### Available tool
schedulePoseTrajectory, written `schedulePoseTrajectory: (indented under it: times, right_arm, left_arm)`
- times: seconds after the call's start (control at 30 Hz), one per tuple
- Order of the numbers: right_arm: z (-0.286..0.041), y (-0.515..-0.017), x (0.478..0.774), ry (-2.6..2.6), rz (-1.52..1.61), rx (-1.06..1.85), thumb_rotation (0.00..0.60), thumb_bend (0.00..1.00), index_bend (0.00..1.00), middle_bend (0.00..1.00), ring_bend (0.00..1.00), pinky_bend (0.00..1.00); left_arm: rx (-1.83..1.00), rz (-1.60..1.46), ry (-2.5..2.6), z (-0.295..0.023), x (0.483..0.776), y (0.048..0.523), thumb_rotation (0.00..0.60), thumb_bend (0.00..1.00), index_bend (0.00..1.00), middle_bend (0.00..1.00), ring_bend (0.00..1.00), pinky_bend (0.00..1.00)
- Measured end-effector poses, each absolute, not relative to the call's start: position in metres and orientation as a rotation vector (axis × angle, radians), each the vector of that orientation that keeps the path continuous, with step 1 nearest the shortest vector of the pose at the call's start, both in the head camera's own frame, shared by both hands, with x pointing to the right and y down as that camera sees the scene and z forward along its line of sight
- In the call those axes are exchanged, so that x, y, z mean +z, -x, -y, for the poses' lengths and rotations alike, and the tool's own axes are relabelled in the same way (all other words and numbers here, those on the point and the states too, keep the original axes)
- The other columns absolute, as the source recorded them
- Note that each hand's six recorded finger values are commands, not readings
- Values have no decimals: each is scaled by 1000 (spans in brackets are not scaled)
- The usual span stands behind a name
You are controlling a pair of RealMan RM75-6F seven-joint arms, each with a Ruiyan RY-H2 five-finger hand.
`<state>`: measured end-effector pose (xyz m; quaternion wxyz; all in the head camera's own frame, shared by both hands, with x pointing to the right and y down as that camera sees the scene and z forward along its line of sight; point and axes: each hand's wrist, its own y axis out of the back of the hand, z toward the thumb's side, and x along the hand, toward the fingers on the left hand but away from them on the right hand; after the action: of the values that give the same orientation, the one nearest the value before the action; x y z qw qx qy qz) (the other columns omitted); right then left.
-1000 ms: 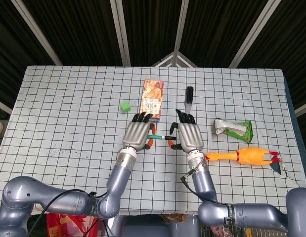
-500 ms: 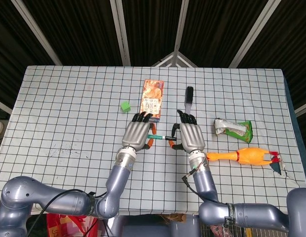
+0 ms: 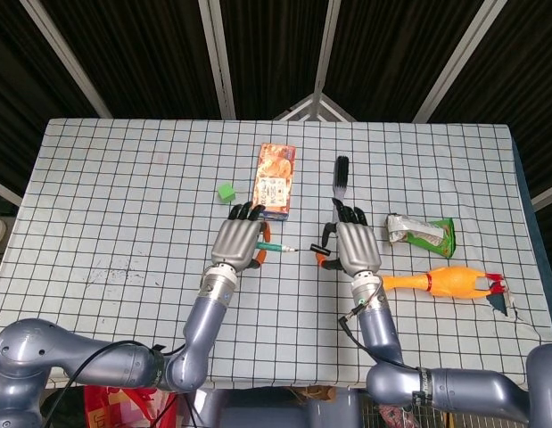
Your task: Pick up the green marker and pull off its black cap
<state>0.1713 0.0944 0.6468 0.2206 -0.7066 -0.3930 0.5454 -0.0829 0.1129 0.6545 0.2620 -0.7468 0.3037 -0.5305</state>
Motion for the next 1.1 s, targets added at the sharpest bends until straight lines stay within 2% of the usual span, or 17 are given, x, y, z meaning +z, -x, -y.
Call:
schedulePoseTrajectory:
  times: [0.13,0.23,0.3,0.4,0.43,0.5,0.6,0.8,1.1]
  right_arm:
    - [-101,-178,657,1955,1048,1540,600,373,691,72,100,36]
    - [-107,-181,666,1971,1020,1558,600,374,624,71,99,36]
    - [-111,-181,672,1983,997,1571,600,374,495,71,95,36]
    - [-117,-181,681,1997,963,1594,600,358,302,71,83,32]
    - [-119,-180,683,2002,960,1600,600,345,256,70,81,29]
    - [-120,-178,684,2008,960,1605,600,293,139,63,72,23]
    - [-119,-175,682,2009,974,1603,600,264,48,52,68,22]
    - [-114,-176,674,2015,1034,1577,600,263,20,52,68,22]
    - [-93,-223,641,1871,1127,1515,600,263,87,52,68,22]
  left_arm:
    - [-1460,-820,1996,-113,658,97,600,536,596,95,0,0]
    - [-1478,-832,1987,-113,661,110,600,536,591,95,0,0]
    - [-1489,-827,1984,-114,665,118,600,536,546,94,0,0]
    - [-1494,-813,1997,-118,671,124,600,535,381,84,0,0]
    - [-1495,-806,2004,-119,673,125,600,535,308,79,0,0]
    - [-1496,-787,2019,-121,677,126,600,535,223,71,0,0]
    - [-1490,-772,2036,-123,681,128,600,535,188,61,0,0]
    - [-1468,-780,2039,-122,677,130,600,536,146,26,0,0]
    - [-1436,-858,1985,-111,651,166,600,538,91,18,0,0]
